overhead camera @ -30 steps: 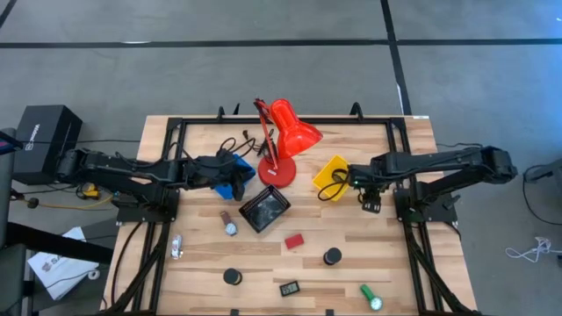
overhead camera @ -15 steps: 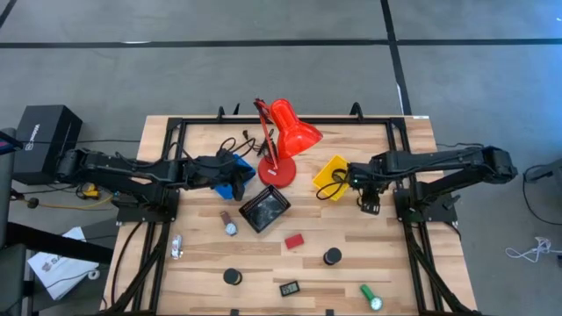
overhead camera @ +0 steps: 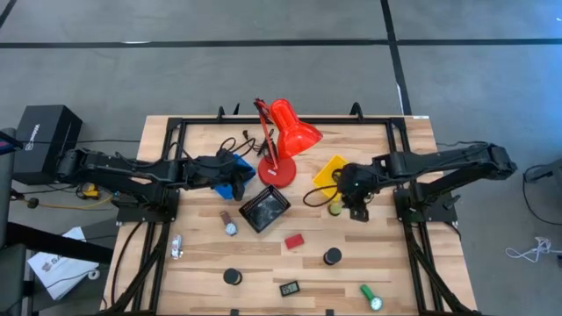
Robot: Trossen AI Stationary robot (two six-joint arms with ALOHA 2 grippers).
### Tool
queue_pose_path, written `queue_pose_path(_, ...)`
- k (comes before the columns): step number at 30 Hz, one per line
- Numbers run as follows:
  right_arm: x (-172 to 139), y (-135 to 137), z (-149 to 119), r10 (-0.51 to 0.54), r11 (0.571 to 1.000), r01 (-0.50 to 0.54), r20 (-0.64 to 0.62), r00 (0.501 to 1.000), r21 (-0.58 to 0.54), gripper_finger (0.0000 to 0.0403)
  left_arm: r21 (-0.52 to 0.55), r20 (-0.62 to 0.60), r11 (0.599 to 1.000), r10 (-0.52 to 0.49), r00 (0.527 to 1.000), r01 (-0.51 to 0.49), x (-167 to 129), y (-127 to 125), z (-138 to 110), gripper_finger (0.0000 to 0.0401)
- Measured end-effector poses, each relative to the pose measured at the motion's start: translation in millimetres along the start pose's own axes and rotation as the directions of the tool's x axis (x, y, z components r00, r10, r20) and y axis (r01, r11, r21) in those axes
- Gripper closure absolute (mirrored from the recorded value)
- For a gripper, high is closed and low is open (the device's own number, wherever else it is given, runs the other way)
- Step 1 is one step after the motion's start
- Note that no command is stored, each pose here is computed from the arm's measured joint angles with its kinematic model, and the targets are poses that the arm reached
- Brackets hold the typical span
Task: Pick & Place Office items
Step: Put the right green hourglass into the black bin
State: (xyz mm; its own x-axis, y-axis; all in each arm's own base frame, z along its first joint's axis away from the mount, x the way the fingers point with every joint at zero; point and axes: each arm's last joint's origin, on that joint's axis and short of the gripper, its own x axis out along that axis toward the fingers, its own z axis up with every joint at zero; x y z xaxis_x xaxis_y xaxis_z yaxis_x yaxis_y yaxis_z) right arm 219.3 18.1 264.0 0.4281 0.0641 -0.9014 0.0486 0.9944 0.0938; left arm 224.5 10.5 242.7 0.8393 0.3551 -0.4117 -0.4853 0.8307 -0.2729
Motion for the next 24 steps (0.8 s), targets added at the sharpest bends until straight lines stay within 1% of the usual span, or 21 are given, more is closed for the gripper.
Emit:
queue_pose_path(2, 5, 5, 9, 0.015, 1.0, -0.014, 0.05, 0.999, -0.021, 0.0197, -0.001, 0.003, 1.0, -0.002, 1.0, 0.002, 0, 0, 0, 0.0295)
queue_pose_path(5, 16, 10, 24, 0.024, 0.998, -0.02, 0.068, 0.997, -0.057, 0.0202, -0.002, 0.006, 1.0, -0.003, 1.0, 0.003, 0, 0, 1, 0.0295)
queue_pose_path(9, 36, 19, 46, 0.019, 0.984, -0.016, 0.015, 1.0, -0.177, 0.0202, -0.005, 0.014, 1.0, -0.007, 1.0, 0.007, 0, -1, 1, 0.0295)
queue_pose_path(11, 46, 21, 59, 0.014, 0.977, -0.015, -0.003, 1.0, -0.214, 0.0202, -0.005, 0.019, 1.0, -0.01, 1.0, 0.01, 0, -1, 2, 0.0295)
queue_pose_path(15, 72, 18, 79, -0.015, 0.969, -0.009, -0.093, 0.996, -0.248, 0.0195, 0.013, 0.03, 1.0, -0.015, 0.999, 0.015, 0, -2, 3, 0.0295)
queue_pose_path(20, 105, 13, 94, -0.045, 0.965, -0.013, -0.213, 0.976, -0.264, 0.0201, 0.012, 0.033, 1.0, -0.017, 0.999, 0.017, 0, -2, 3, 0.0295)
queue_pose_path(24, 116, 17, 107, -0.076, 0.954, -0.005, -0.255, 0.964, -0.301, 0.0193, 0.012, 0.034, 1.0, -0.018, 0.999, 0.017, 0, -2, 3, 0.0295)
